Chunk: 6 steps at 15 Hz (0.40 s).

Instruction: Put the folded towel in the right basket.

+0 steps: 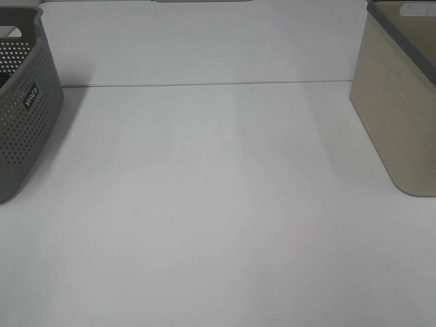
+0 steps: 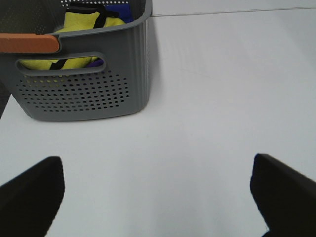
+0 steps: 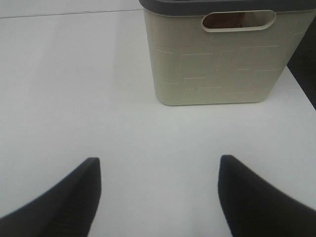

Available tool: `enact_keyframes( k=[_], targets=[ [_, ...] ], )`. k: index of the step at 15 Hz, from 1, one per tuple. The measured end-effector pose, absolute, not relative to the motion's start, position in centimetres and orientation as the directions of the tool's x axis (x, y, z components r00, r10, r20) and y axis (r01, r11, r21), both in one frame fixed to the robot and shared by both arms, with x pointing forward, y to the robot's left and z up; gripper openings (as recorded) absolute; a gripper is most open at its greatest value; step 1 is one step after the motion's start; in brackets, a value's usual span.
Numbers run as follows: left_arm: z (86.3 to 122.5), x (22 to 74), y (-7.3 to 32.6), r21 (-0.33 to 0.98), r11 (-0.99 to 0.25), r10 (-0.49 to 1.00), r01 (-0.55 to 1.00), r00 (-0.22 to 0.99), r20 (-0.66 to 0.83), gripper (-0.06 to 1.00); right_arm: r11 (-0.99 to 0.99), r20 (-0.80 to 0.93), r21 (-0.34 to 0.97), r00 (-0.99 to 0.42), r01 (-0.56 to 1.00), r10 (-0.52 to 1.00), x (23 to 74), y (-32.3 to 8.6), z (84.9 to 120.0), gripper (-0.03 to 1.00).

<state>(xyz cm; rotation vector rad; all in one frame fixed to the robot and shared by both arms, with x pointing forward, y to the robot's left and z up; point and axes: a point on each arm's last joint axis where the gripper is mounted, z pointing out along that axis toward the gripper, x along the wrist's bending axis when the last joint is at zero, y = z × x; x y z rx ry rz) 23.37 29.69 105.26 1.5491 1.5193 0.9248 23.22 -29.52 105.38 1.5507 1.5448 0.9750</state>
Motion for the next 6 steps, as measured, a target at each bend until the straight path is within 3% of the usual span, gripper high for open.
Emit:
enact_keyframes(
  k=[6],
  targets=[
    [105.26,23.37,29.69,0.895,0.000,0.999,0.446,0.028,-0.014,0.97,-0.014,0.020,0.894,-0.008,0.448,1.000,23.22,-29.52,105.38,0.65]
  ],
)
